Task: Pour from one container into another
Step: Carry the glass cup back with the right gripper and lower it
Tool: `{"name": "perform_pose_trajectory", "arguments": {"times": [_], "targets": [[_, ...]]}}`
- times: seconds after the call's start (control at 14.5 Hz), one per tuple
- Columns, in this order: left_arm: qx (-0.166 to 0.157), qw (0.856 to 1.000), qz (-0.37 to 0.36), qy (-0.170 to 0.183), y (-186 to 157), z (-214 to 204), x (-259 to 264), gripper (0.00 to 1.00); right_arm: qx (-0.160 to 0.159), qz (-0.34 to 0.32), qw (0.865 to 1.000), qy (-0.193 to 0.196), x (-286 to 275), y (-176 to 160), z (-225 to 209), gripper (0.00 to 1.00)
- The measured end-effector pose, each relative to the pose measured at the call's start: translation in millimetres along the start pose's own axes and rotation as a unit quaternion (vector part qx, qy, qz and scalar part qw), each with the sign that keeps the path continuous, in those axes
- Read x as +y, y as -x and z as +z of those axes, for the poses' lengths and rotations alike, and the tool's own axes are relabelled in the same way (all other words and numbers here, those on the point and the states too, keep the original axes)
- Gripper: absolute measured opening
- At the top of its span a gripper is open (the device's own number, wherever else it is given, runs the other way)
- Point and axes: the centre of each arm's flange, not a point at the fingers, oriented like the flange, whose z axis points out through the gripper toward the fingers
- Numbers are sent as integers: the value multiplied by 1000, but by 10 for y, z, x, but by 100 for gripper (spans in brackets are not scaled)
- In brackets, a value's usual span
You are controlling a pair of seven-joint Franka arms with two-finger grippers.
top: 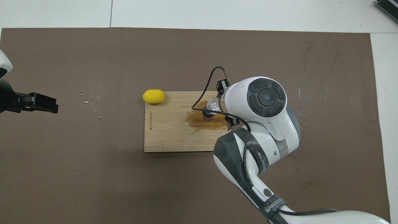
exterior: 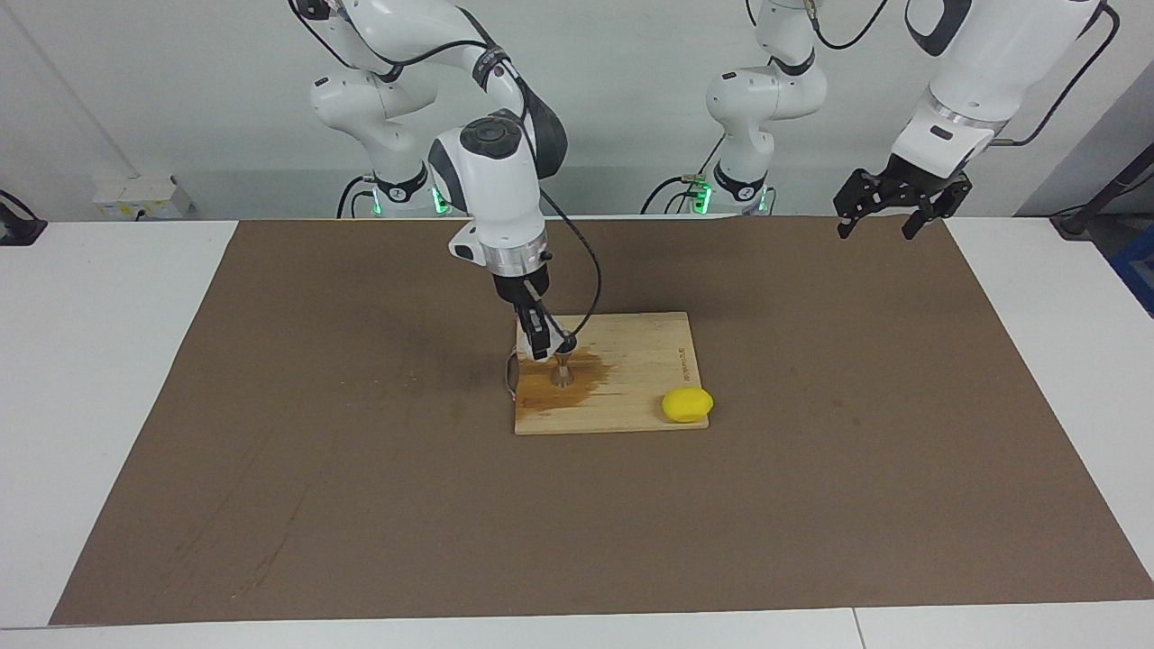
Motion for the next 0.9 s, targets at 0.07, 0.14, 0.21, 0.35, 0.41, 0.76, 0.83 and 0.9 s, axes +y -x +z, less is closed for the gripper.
{"name": "perform_pose_trajectory", "arguments": {"times": [0.07,0.14,0.21,0.35,0.41,0.76,0.83,0.9], "targets": [[0,1000,0,0,0,0,0,100,-14,12,1000,3,-19,-94,7,50],[0,1000,0,0,0,0,0,100,-31,25,999,8,-37,-215,23,50],[0,1000,0,0,0,0,0,100,-51,41,998,12,-53,-386,53,50],[0,1000,0,0,0,0,0,100,-90,72,993,22,-44,-817,150,50],[0,1000,0,0,0,0,0,100,-106,86,990,27,-12,-1035,221,50],[0,1000,0,0,0,0,0,100,-184,129,974,36,321,-1995,625,50],[0,1000,0,0,0,0,0,100,-198,131,971,34,418,-2160,708,50],[0,1000,0,0,0,0,0,100,-210,129,969,32,507,-2287,781,50]]}}
